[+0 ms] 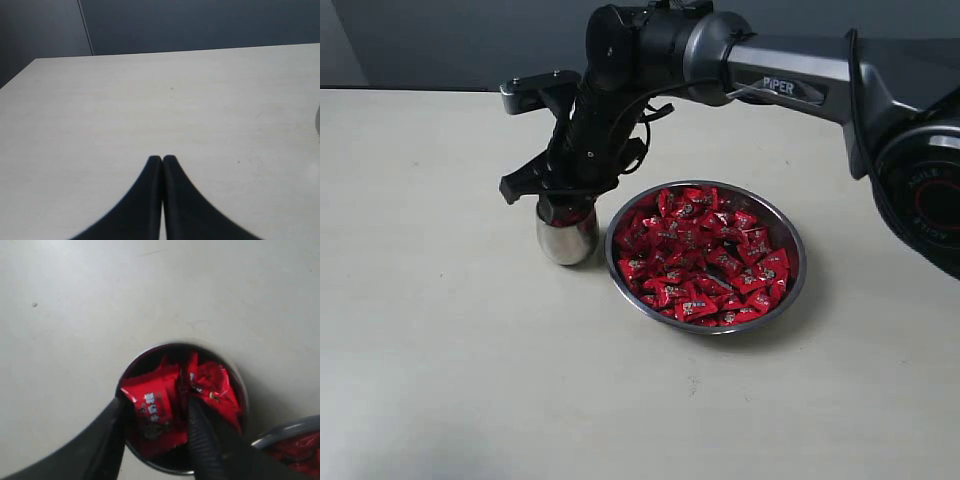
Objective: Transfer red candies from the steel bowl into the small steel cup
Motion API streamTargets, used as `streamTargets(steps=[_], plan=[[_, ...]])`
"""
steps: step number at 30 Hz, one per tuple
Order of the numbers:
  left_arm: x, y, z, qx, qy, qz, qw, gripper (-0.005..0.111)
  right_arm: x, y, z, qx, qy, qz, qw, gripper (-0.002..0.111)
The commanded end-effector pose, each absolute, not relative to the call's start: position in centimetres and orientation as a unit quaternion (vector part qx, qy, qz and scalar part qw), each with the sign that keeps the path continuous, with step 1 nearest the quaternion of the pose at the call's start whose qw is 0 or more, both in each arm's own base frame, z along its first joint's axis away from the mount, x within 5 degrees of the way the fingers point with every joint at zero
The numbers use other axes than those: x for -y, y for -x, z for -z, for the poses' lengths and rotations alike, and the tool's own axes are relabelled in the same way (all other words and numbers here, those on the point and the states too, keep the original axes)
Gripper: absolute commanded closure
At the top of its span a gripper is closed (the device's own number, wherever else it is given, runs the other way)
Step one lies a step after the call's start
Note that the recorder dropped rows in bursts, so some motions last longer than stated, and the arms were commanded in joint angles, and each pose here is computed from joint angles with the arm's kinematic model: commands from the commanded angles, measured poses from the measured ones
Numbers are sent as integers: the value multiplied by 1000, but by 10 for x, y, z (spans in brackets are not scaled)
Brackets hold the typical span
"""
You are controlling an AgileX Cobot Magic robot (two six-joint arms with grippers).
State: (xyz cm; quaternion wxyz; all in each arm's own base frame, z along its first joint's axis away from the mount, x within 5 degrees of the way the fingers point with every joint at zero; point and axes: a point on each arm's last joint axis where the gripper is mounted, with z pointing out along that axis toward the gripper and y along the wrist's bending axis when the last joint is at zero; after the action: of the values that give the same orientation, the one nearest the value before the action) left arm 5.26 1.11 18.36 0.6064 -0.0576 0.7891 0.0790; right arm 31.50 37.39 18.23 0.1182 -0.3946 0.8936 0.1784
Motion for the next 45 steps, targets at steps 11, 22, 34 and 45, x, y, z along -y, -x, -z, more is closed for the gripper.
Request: streamTargets(steps=[11, 22, 34, 45], plan=[[-11, -53, -183, -787, 55, -78, 610, 106, -378, -322, -224, -878, 406, -187, 172, 68], [-11, -53, -183, -787, 55, -78, 610, 106, -372, -327, -230, -879, 410, -153, 188, 68], [-11, -53, -183, -787, 55, -78, 610, 106, -362, -325, -266, -863, 409, -145, 259, 68], [-11, -53, -183, -787, 55, -78, 610, 106, -308, -297, -278, -860, 385, -81, 323, 68]])
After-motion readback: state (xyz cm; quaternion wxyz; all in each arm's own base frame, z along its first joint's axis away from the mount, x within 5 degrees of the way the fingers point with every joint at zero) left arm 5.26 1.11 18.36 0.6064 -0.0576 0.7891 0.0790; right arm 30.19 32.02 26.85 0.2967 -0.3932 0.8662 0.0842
